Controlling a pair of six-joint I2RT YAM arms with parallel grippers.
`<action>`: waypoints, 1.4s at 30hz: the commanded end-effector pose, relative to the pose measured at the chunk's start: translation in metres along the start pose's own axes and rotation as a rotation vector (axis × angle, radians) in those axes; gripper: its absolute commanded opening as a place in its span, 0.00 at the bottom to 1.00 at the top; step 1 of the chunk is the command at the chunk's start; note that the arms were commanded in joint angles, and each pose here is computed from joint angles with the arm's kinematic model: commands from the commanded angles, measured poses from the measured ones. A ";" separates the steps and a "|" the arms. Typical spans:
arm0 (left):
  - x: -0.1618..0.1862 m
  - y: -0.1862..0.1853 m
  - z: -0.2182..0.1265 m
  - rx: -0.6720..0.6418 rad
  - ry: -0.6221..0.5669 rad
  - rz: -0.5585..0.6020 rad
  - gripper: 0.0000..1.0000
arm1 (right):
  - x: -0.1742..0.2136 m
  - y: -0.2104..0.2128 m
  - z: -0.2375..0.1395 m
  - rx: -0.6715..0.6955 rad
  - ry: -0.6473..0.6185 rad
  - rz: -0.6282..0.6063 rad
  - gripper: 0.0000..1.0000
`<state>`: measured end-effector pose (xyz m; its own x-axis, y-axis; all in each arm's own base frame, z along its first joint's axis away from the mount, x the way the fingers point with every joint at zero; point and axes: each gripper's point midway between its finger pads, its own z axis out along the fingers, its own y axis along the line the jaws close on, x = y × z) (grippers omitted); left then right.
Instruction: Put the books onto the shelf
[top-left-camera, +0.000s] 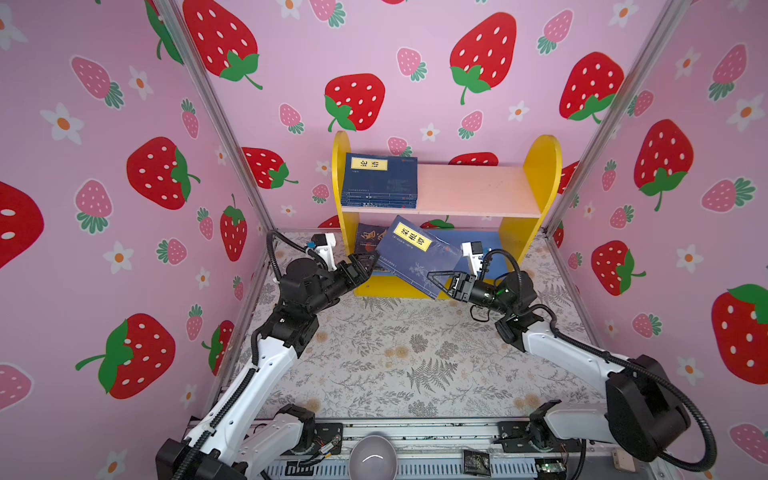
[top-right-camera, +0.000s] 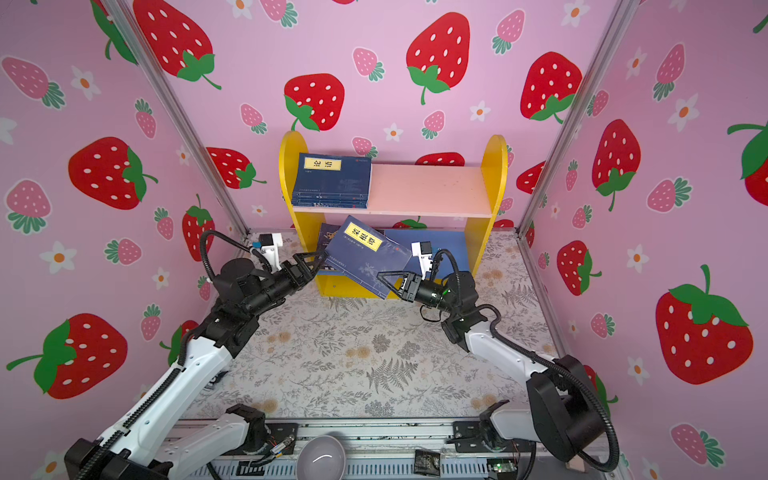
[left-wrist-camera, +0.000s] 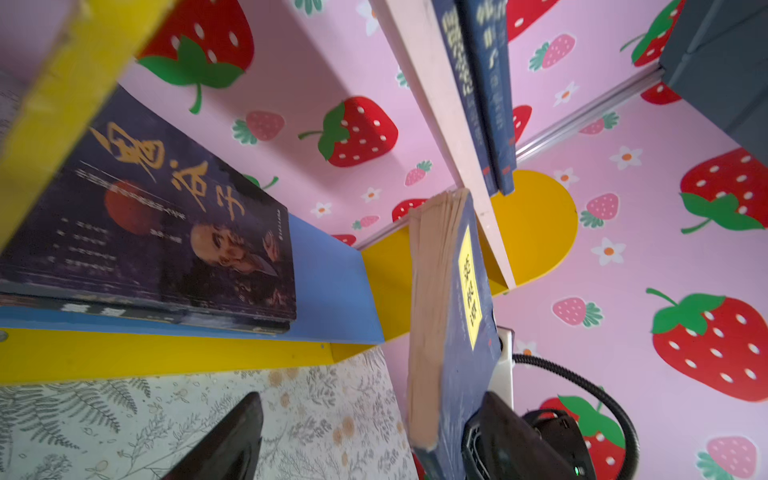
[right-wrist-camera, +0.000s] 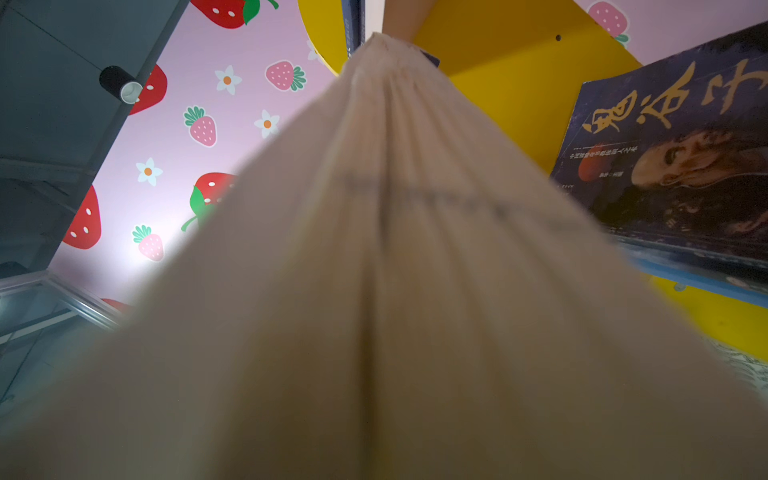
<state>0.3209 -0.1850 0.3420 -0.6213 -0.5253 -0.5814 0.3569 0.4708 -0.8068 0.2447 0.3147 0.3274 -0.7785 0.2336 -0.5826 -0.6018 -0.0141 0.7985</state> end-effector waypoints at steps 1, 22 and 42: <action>0.016 -0.042 0.000 0.200 0.147 0.048 0.80 | 0.003 0.030 -0.001 -0.058 0.079 -0.078 0.10; -0.069 -0.171 -0.045 0.336 -0.108 0.196 0.00 | -0.092 0.128 0.023 -0.099 -0.081 -0.435 0.75; -0.195 -0.201 -0.005 0.165 -0.322 0.234 0.00 | -0.230 0.123 0.028 0.381 -0.471 -0.803 0.86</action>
<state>0.3789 -0.1891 0.5838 -0.3586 -0.5952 -0.7191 0.5513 0.4866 -0.6777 0.3462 0.2927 0.5478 -0.0532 0.4070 -0.9119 -0.7866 0.5454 0.2893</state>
